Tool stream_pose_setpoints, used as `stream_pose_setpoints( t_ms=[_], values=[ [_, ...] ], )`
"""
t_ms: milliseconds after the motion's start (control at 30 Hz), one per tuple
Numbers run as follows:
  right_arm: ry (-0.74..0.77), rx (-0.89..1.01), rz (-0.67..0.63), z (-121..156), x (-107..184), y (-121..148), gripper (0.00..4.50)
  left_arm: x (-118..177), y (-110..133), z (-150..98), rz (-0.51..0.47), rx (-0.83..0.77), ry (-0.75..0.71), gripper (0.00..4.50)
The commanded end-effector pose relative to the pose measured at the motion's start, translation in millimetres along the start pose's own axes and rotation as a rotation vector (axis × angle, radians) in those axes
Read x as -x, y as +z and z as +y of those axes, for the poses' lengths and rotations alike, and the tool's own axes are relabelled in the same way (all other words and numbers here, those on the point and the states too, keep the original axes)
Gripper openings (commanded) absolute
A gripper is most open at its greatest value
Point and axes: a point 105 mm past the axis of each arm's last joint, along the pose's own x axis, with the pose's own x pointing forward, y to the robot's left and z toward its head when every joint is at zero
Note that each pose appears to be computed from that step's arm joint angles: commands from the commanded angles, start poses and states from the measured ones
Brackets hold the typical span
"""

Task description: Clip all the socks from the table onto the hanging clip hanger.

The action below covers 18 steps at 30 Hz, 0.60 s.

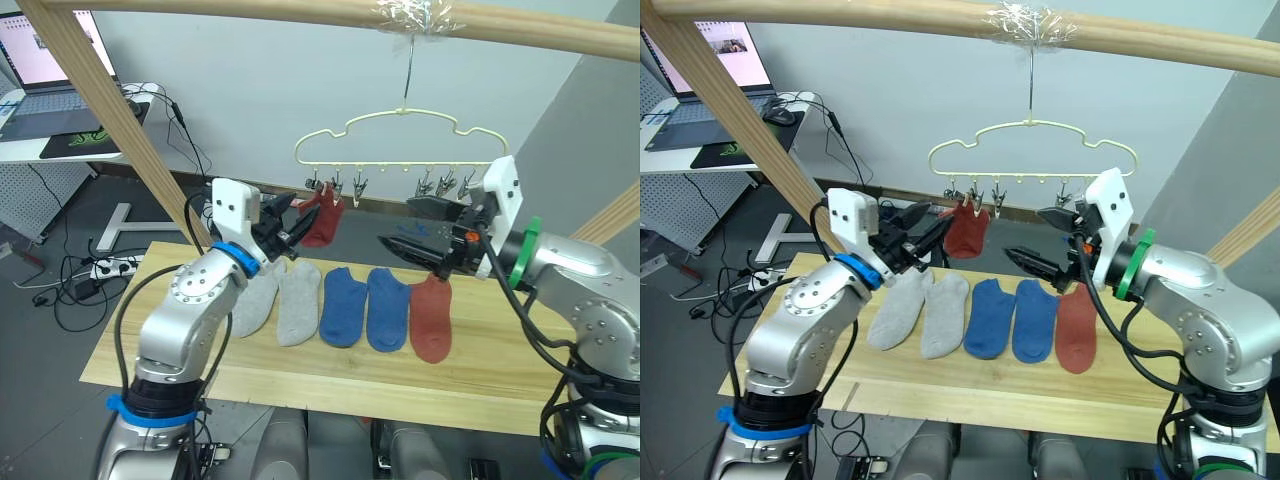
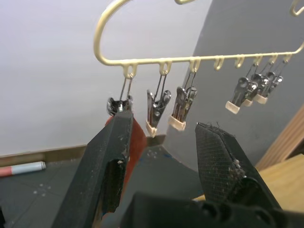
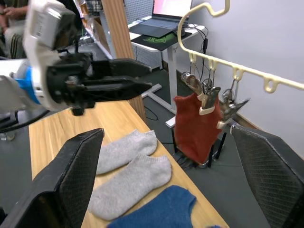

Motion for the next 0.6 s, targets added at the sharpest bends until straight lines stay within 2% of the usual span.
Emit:
stream_pose_setpoints(
  t_ms=[33, 167, 300, 533, 600],
  values=[
    [0.019, 0.056, -0.026, 5.4, 9.9, 16.1, 4.48, -7.0, 2.3, -2.1, -0.035, -0.044, 0.052, 2.35],
    [0.015, 0.056, -0.009, 5.6, 13.0, 16.6, 4.48, -13.0, -0.5, -3.4, -0.054, -0.064, 0.082, 2.35],
    [0.006, 0.05, 0.006, 6.8, 15.3, 15.7, 4.5, -17.4, -0.9, -1.3, -0.068, -0.055, 0.115, 1.51],
    [-0.004, 0.039, 0.013, 10.5, 18.0, 16.3, 4.5, -26.8, -2.2, -3.9, -0.065, -0.027, 0.12, 1.51],
    [-0.009, 0.037, 0.016, 11.0, 18.6, 16.2, 4.5, -29.2, -2.2, -4.5, -0.066, -0.018, 0.117, 1.9]
  ],
)
